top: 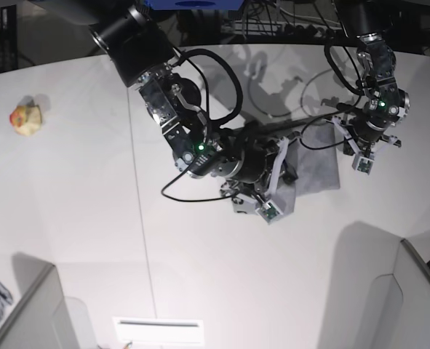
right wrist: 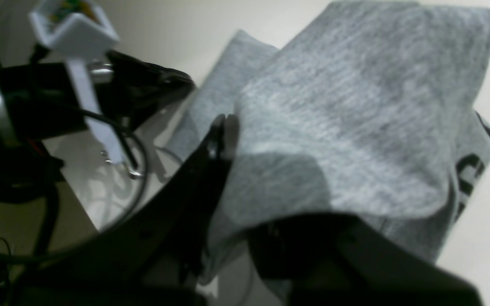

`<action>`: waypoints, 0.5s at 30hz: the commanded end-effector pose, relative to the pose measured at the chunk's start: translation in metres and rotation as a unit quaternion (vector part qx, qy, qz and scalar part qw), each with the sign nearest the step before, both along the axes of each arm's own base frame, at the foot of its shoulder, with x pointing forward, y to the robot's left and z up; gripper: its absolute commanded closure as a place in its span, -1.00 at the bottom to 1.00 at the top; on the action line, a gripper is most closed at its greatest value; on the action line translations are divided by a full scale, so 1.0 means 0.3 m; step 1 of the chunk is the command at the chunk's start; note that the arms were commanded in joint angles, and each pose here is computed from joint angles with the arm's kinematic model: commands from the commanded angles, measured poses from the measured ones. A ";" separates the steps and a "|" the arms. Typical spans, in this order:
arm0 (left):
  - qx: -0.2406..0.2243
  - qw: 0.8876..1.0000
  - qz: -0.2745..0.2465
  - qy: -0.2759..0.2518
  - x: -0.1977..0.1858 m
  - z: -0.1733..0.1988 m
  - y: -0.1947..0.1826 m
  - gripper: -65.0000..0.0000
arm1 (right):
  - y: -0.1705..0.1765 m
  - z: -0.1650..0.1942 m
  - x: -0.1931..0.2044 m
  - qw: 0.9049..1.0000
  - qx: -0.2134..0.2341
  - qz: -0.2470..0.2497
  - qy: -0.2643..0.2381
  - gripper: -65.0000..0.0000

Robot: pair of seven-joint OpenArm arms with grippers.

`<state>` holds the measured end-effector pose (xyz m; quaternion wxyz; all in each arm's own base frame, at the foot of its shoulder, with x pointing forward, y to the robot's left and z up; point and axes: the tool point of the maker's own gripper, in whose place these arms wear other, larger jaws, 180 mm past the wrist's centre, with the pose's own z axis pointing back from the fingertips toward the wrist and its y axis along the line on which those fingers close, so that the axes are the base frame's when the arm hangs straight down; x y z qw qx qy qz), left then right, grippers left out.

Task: Fold the T-shirt properly
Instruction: 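Fold the shirt bundle over toward the right gripper with both grippers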

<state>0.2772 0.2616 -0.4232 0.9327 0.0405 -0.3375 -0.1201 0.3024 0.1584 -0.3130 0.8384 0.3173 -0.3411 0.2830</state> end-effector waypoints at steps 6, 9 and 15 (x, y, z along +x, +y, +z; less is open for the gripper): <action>0.012 1.000 -0.002 -0.006 0.014 0.022 0.014 1.00 | 0.098 0.126 0.023 0.998 0.053 -0.003 -0.034 1.00; 0.011 1.000 -0.002 -0.006 0.014 0.021 0.012 1.00 | 0.123 0.093 0.034 0.998 0.046 -0.003 -0.035 1.00; 0.012 1.000 -0.003 0.001 -0.012 0.011 0.013 1.00 | 0.130 -0.043 0.051 1.000 0.016 -0.011 -0.020 1.00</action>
